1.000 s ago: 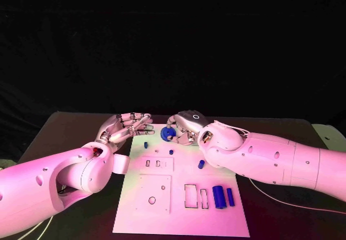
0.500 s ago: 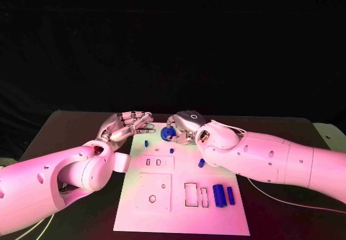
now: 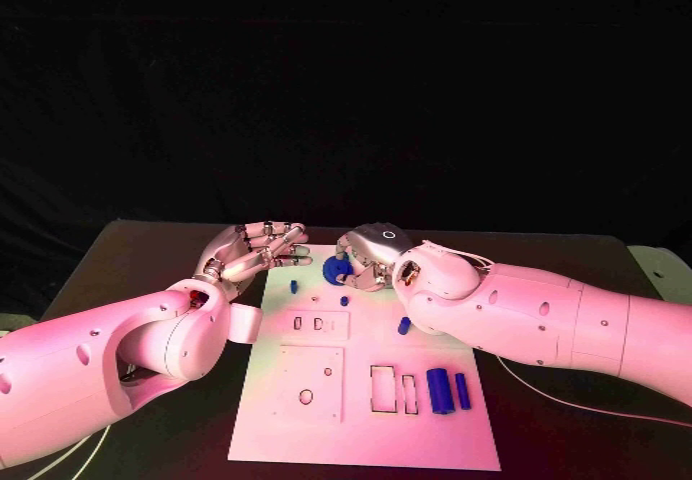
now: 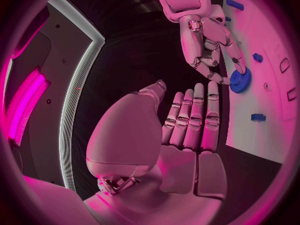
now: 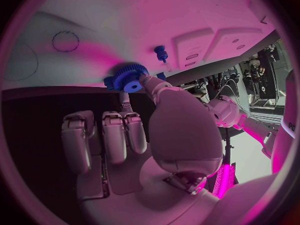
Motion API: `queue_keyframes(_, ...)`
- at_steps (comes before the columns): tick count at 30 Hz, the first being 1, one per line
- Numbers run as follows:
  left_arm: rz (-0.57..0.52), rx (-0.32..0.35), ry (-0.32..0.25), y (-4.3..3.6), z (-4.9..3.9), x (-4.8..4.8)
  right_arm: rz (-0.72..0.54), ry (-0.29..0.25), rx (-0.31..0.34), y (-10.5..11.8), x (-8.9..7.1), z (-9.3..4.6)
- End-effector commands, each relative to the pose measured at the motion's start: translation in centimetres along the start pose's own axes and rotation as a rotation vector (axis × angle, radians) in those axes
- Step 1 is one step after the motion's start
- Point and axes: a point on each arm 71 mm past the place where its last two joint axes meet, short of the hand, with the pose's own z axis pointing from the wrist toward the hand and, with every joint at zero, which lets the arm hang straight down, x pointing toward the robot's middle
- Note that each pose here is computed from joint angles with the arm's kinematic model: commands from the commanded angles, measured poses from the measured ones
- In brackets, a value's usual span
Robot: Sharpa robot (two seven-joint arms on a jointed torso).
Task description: Assemble the parts on the task board
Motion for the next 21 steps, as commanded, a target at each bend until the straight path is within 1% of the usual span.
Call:
queue_keyframes(1,-0.01,0.005,0.018,-0.11,0.05,0.21,-0.019,0.015,0.009,-0.14,0.26,-0.05)
queue_keyframes(9,-0.01,0.003,0.019,-0.1,0.05,0.2,-0.012,-0.013,0.016,-0.25,0.1,0.08)
queue_keyframes(18,-0.01,0.002,0.018,-0.09,0.05,0.16,-0.001,0.003,0.017,-0.38,0.18,-0.03)
queue_keyframes(21,-0.01,0.002,0.018,-0.09,0.04,0.15,0.005,-0.009,0.019,-0.6,0.04,-0.28)
